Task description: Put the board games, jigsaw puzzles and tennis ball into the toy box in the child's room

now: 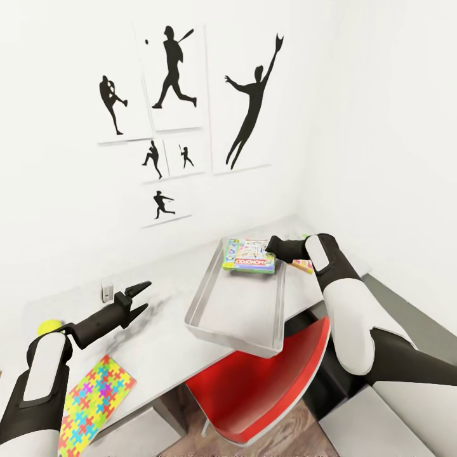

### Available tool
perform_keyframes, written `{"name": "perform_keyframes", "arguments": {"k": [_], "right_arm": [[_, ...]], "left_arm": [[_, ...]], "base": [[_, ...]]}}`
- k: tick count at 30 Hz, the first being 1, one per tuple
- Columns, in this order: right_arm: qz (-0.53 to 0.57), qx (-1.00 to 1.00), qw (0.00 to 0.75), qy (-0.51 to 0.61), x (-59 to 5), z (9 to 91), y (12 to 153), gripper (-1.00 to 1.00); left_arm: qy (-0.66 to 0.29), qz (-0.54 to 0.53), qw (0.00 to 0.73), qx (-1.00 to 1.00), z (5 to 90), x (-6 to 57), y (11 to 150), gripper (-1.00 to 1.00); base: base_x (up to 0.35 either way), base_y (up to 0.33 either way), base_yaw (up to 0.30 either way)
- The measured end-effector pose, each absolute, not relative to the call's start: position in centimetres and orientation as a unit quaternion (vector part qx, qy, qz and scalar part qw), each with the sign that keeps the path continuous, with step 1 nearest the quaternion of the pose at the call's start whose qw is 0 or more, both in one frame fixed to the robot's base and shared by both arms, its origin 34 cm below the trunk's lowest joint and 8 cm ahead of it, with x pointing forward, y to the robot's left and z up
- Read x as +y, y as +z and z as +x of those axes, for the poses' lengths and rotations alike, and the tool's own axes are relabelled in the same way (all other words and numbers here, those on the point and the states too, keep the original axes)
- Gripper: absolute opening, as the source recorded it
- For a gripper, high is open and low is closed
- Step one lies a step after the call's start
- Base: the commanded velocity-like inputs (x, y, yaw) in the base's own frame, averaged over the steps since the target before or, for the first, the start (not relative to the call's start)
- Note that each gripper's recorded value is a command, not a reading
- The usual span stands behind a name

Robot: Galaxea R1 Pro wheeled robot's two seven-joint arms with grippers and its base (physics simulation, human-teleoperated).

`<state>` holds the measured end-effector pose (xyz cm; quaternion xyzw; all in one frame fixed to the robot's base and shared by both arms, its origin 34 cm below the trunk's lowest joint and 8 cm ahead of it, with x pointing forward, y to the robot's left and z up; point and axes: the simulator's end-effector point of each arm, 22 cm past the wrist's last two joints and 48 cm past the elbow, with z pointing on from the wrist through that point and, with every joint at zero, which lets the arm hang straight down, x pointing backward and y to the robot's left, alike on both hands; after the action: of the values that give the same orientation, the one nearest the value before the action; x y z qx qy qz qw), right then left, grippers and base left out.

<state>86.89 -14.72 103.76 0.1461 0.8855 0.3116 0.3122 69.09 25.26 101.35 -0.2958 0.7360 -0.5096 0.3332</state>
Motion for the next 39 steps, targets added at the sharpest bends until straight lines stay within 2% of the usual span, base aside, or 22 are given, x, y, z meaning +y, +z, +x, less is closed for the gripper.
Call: {"name": "perform_keyframes", "arguments": {"k": [39], "right_arm": [[0.151, 0.885, 0.313, 0.309, -15.1, 87.7, 102.2, -1.0]], "left_arm": [[-0.501, -0.305, 0.32, 0.744, 69.1, 25.6, 99.1, 1.0]], "base": [[0.0, 0.0, 0.0]]}}
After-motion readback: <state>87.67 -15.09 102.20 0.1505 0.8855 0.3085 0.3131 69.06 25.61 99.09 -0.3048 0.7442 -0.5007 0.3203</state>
